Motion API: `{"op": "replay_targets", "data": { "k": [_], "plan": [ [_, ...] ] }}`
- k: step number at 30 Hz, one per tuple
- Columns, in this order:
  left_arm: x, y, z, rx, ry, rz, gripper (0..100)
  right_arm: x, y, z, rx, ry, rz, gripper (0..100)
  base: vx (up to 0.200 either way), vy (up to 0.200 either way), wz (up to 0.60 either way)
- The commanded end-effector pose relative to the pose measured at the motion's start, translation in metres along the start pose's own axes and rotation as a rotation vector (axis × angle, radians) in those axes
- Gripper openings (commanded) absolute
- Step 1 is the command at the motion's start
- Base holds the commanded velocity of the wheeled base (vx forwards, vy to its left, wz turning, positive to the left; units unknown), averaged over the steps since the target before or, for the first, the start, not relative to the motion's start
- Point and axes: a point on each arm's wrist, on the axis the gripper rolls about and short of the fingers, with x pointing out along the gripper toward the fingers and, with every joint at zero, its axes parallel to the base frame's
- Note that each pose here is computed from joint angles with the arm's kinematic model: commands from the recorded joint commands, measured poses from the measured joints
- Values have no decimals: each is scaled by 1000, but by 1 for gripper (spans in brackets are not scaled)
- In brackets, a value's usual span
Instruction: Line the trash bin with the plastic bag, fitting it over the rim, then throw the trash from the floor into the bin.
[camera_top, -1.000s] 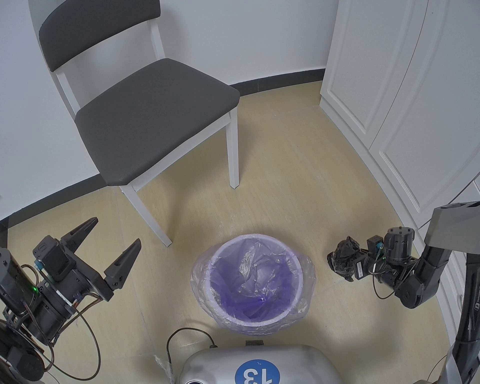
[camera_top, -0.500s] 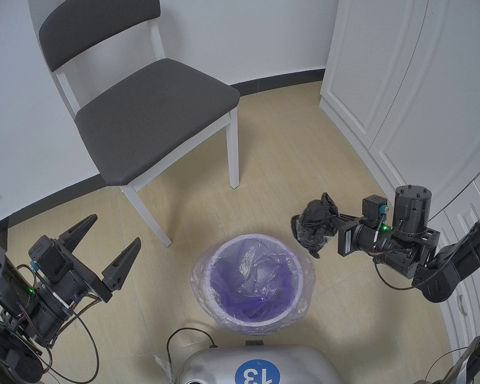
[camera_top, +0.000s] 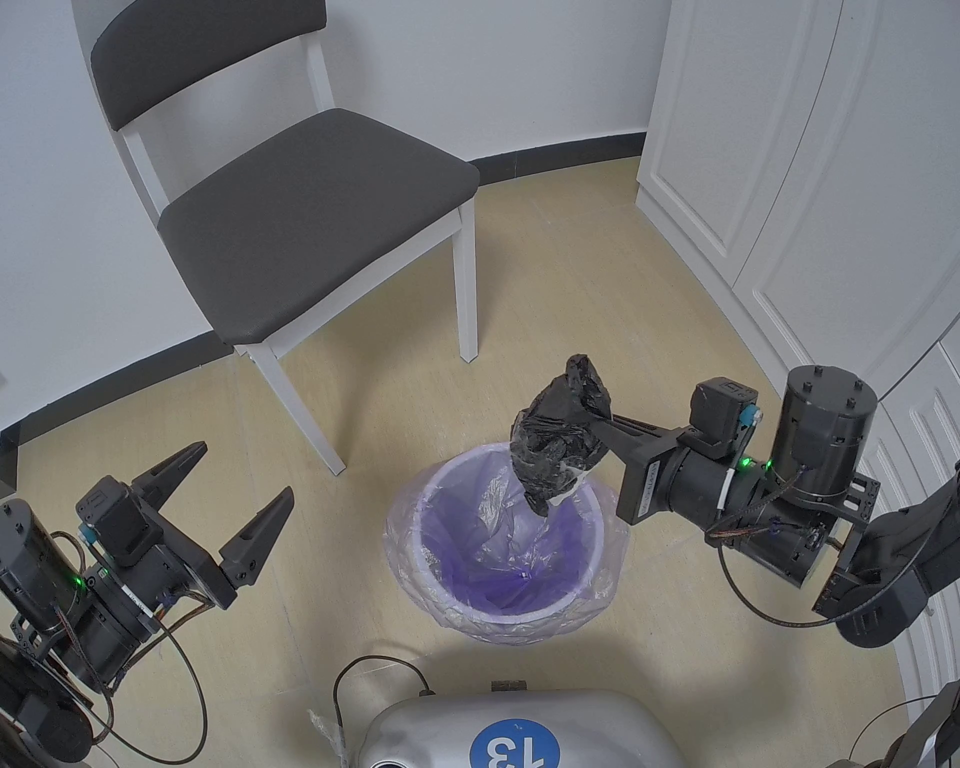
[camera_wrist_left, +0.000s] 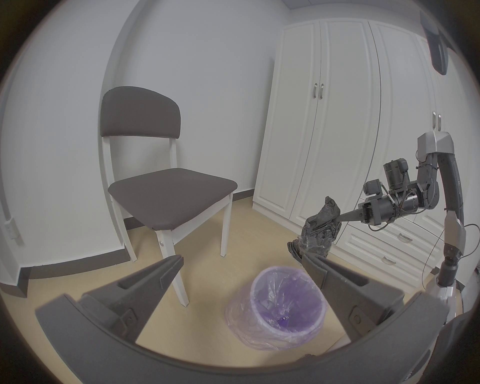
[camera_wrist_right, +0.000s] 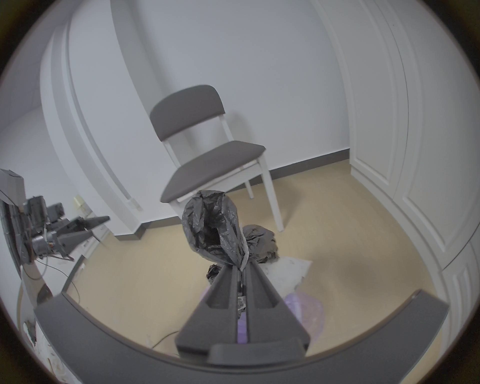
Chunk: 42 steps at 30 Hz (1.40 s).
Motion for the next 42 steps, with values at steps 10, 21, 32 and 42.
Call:
{"op": "replay_targets", "data": {
  "k": [10,21,32,42],
  "plan": [
    [-2,-1,-5,-10,31,-7,100,30,18,-71,-13,144,51,0,0,0,0],
    [-1,-2,-7,-12,41,-11,100,49,12,-100,-8,207,29,0,0,0,0],
    [-1,-2,-7,-13,46,-13,100,77,8,-95,250,271,-19,0,0,0,0],
    [0,-2,-9,-14,55,-12,100,110,-30,-107,344,235,-118,0,0,0,0]
  ]
}}
